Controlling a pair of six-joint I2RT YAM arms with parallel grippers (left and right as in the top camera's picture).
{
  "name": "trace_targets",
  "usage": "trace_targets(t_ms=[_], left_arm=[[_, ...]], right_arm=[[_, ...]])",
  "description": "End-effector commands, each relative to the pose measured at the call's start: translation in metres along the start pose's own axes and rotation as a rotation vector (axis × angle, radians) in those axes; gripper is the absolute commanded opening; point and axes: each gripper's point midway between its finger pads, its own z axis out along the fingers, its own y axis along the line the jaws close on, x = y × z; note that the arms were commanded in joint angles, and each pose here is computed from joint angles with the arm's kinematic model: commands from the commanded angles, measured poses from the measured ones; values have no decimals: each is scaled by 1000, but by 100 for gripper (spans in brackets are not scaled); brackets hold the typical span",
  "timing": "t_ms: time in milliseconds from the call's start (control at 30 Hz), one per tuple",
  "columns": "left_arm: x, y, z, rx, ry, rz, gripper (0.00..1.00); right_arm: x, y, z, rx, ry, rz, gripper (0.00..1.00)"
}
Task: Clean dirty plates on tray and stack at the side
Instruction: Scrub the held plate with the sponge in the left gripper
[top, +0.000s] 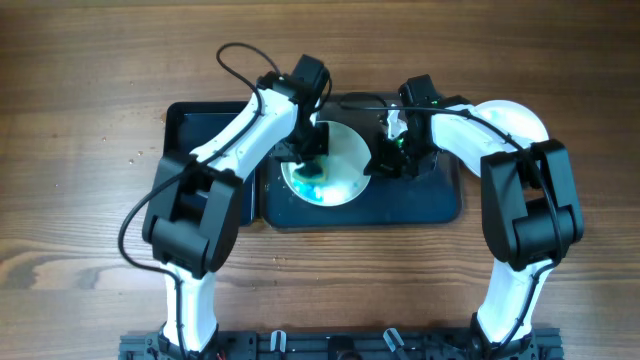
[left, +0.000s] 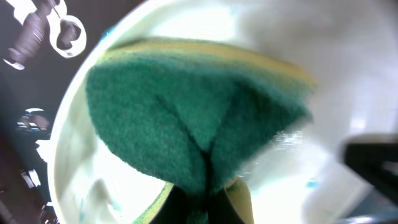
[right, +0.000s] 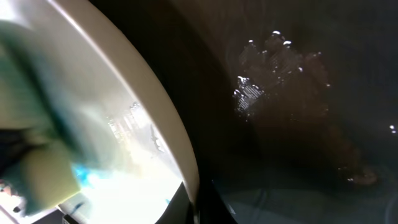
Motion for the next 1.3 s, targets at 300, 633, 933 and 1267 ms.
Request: trace_targets(t_ms=[300, 633, 933, 1267], left_arm=[[64, -47, 26, 295, 208, 380, 4], [-29, 33, 29, -218, -207, -121, 4], [-5, 49, 28, -292, -113, -97, 4], [45, -79, 14, 501, 120, 412, 4]], right_arm=[[3, -6, 12, 7, 16, -16, 4], [4, -6, 12, 8, 19, -15, 5], [3, -6, 12, 8, 17, -18, 4], [3, -6, 12, 7, 16, -17, 4]])
